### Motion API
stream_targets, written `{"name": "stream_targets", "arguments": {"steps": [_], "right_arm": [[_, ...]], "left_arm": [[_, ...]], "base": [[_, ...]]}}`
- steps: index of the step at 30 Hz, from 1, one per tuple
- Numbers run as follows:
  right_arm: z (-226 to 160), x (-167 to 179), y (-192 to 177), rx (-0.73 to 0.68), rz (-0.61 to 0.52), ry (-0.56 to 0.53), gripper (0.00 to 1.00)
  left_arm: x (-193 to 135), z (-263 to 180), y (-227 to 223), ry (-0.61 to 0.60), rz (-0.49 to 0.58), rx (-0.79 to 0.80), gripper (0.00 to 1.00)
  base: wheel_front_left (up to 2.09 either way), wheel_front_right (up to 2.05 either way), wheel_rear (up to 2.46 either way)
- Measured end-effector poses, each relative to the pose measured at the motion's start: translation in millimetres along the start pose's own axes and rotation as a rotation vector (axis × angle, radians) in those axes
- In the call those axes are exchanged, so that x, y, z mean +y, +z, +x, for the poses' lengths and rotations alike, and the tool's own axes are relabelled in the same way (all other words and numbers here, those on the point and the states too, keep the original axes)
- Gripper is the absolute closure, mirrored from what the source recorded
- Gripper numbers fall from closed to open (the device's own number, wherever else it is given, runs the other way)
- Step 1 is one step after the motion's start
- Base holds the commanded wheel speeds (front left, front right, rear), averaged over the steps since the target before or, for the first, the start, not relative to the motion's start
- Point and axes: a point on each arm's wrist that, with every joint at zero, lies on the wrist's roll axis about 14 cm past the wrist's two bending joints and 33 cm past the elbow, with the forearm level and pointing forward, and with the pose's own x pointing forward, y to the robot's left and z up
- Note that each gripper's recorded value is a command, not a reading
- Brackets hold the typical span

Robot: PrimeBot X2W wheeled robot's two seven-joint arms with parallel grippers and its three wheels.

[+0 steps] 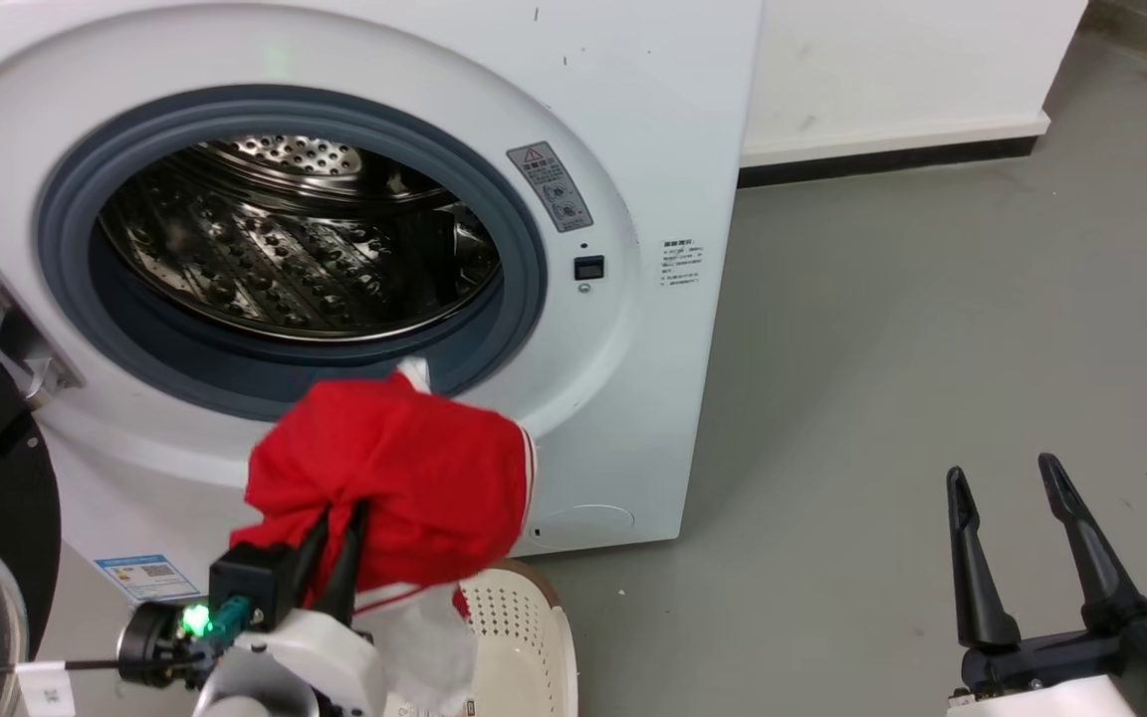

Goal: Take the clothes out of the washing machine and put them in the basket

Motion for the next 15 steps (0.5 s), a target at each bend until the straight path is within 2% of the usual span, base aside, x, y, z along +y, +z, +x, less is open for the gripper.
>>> {"name": "stream_targets", "arguments": {"steps": [6, 15], "right_arm": [[0.3, 5.2, -0.2, -0.001, 0.006, 0.016, 0.0], [9.0, 6.7, -5.4, 0.012, 0.005, 0.02, 0.0]], "left_arm": [[-4.3, -21.1, -22.4, 0.013, -0.044, 0.066, 1.0], [-9.8, -25.1, -69.3, 0.005, -0.099, 0.204, 1.0]], "base": [[0.0, 0.0, 0.0], [0.0, 0.0, 0.0]]}}
